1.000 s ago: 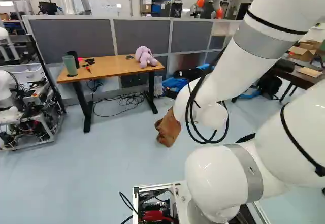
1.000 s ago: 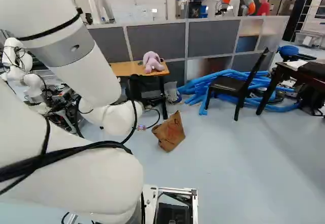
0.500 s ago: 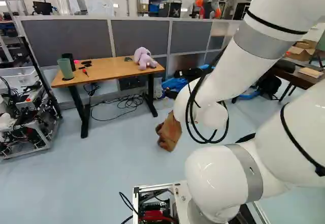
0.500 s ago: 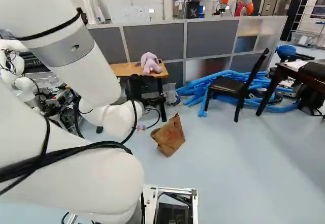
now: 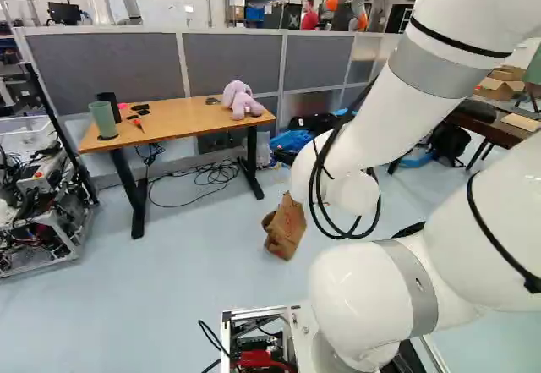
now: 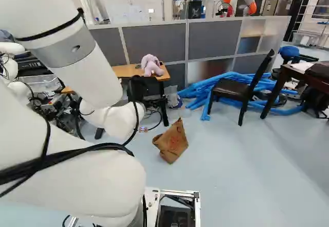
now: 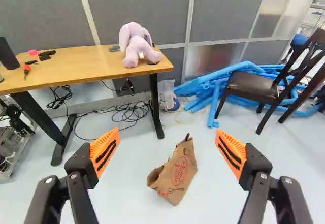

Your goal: Pick up the bag on the ground and place it on the table

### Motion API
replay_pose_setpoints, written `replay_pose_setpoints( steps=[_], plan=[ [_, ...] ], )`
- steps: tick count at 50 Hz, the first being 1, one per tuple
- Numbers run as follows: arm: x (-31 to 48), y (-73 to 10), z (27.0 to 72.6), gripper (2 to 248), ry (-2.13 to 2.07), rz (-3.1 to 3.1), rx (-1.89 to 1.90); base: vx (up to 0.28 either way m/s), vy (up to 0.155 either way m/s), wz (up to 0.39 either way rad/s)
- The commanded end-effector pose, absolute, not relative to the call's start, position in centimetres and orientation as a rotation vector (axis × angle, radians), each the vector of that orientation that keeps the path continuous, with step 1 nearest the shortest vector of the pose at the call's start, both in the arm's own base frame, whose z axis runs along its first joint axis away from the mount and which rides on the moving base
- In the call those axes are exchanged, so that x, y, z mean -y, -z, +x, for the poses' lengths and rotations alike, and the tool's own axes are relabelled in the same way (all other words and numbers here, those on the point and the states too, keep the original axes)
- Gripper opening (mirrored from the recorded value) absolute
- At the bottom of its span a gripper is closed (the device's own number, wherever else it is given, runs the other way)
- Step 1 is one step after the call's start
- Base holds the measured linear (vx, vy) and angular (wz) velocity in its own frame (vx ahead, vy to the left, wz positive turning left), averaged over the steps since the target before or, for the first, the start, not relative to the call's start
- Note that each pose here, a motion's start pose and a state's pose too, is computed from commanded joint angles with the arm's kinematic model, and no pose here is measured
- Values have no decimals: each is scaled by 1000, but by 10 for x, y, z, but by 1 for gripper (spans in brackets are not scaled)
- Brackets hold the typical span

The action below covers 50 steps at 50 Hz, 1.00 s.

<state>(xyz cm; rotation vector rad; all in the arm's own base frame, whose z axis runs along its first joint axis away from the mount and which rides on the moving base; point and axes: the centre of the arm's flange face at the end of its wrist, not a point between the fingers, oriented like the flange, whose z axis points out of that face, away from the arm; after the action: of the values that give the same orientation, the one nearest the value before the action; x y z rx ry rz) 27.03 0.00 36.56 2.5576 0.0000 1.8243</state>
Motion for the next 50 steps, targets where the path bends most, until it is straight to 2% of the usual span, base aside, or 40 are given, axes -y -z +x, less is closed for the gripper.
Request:
replay_pose_setpoints(
  steps=[33,50],
  plan=[
    [0,-366,270,247,-1824,2558,0,108,7,-204],
    [-2,-366,276,247,-1823,2563,-8,76,34,-30]
  ],
)
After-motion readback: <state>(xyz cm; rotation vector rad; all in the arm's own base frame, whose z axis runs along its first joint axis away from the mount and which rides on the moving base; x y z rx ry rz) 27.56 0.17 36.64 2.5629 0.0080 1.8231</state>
